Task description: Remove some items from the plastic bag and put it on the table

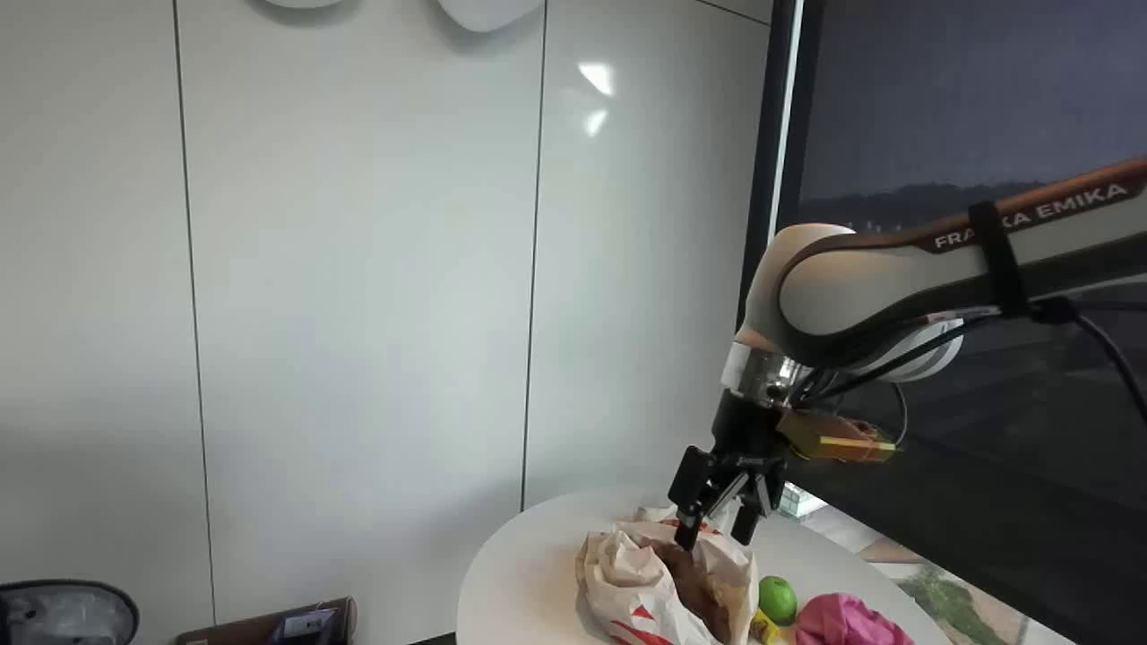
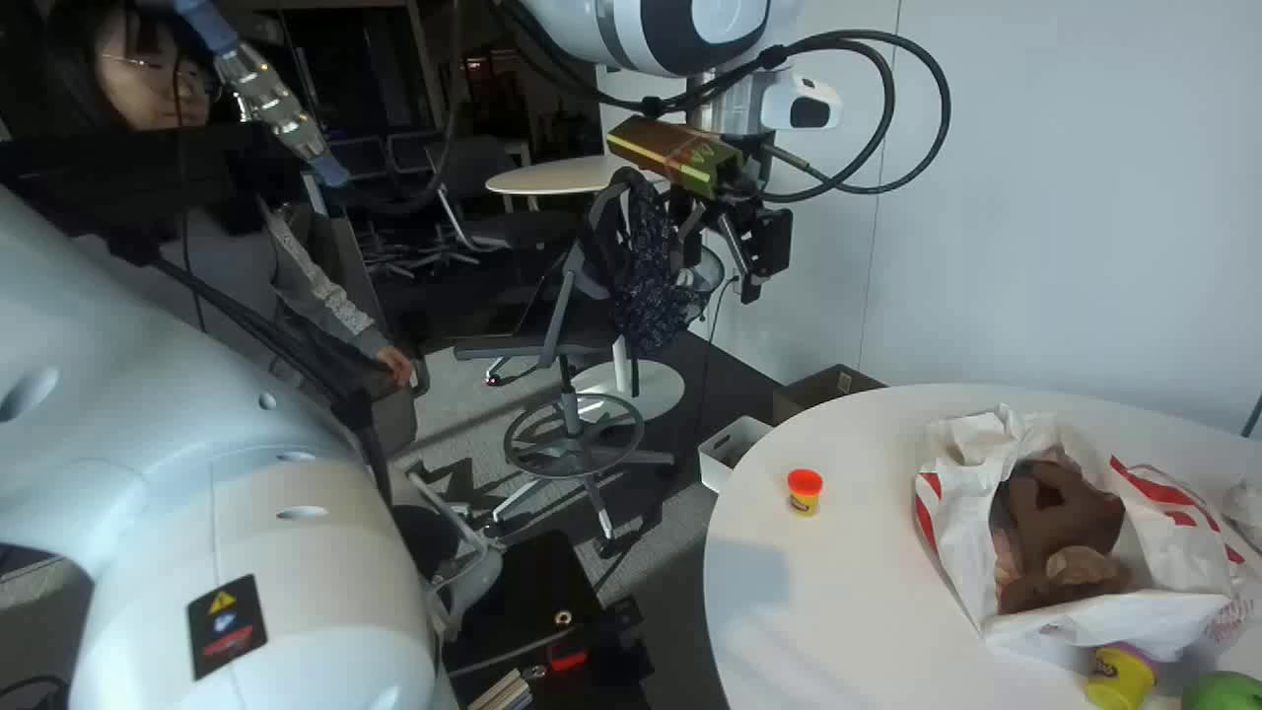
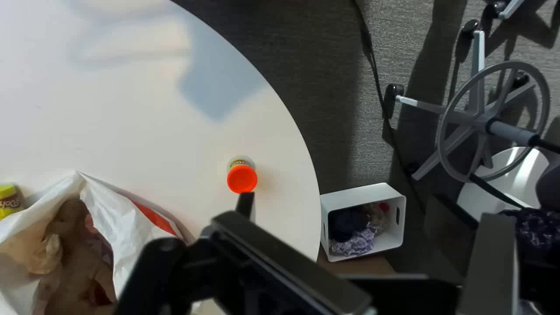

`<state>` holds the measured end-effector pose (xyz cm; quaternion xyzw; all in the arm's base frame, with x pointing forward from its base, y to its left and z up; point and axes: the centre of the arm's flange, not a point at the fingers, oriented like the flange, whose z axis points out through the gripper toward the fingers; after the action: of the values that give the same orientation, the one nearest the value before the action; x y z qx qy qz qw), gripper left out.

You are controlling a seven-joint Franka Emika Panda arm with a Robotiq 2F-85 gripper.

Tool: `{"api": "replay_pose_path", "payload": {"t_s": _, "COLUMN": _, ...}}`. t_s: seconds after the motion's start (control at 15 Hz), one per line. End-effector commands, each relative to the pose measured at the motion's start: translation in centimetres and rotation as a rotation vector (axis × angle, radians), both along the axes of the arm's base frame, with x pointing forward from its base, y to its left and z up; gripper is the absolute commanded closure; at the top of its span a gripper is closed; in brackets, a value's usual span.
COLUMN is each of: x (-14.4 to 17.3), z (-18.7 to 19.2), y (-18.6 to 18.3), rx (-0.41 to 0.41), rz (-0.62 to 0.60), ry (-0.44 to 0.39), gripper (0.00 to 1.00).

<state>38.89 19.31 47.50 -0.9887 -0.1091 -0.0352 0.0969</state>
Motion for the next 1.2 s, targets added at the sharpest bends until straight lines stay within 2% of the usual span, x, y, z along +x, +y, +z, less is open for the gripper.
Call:
{"api": "replay_pose_path", "payload": {"t_s": 0.0, "x": 0.1, "z": 0.2, "y": 0.0, "rx": 0.002, "rz": 0.000, "ry": -0.004, "gripper": 0.00}}
{"api": "replay_pose_path", "payload": {"t_s": 0.93, "x": 0.2, "z": 0.8, "y": 0.1, "rx": 0.007, "rz": 0.001, "ry": -0.016, "gripper": 0.00}}
{"api": "replay_pose_path", "payload": {"t_s": 1.13, "x": 3.3, "z": -1.0, "y": -0.6, "rx": 0.018, "rz": -0.006, "ry": -0.016, "gripper": 0.00}}
